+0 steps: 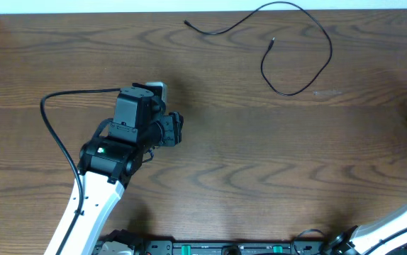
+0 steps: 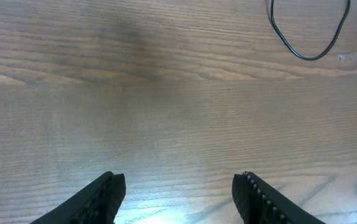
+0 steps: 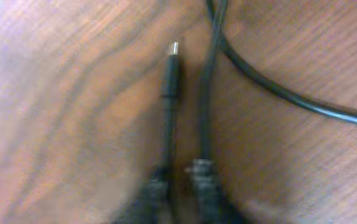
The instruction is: Untangle cables
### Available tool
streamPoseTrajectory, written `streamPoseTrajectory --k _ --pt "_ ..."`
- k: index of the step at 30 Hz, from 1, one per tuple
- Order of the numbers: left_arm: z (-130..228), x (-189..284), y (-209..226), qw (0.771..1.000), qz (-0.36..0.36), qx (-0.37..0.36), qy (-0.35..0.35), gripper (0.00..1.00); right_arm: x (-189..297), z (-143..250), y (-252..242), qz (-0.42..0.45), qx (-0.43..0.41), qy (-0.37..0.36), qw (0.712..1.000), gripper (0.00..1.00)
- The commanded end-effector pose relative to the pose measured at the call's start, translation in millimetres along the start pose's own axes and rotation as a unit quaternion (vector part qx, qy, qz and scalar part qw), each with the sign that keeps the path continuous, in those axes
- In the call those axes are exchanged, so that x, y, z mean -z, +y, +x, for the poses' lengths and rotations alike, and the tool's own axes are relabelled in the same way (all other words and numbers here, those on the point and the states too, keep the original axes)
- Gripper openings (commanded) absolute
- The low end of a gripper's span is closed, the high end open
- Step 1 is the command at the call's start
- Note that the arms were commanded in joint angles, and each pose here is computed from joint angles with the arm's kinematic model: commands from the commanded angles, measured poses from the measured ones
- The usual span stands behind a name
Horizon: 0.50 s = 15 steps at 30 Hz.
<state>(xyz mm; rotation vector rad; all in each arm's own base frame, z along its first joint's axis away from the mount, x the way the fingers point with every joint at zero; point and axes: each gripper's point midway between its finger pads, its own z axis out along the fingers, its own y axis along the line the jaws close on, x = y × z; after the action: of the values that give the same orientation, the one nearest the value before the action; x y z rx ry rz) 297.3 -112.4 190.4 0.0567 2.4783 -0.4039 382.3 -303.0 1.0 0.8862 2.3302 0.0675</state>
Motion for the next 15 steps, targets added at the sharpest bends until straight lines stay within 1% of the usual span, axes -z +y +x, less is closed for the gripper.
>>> streamPoseTrajectory --k 1,3,6,11,15 --pt "-5.2 3.4 -1.1 1.0 0.002 -0.008 -0.006 0.61 -24.6 49.9 6.9 -0.044 -0.061 0.06 0.995 0.99" --pt "-5.2 3.4 -1.1 1.0 0.002 -0.008 -0.006 0.61 -22.0 40.6 23.2 -0.091 -0.063 0.051 0.993 0.99" --pt "-5.2 3.4 -1.1 1.0 0.002 -0.008 -0.006 0.61 -16.4 26.2 32.4 -0.11 -0.085 0.043 0.989 0.99" --pt "-5.3 3.4 -1.1 1.0 0.002 -0.008 -0.006 0.61 0.5 6.7 28.7 -0.067 -0.095 0.035 0.993 0.99" --pt "-5.4 3.4 -1.1 1.0 0.001 -0.008 -0.007 0.61 26.0 -17.2 48.9 -0.077 -0.074 0.003 0.994 0.99"
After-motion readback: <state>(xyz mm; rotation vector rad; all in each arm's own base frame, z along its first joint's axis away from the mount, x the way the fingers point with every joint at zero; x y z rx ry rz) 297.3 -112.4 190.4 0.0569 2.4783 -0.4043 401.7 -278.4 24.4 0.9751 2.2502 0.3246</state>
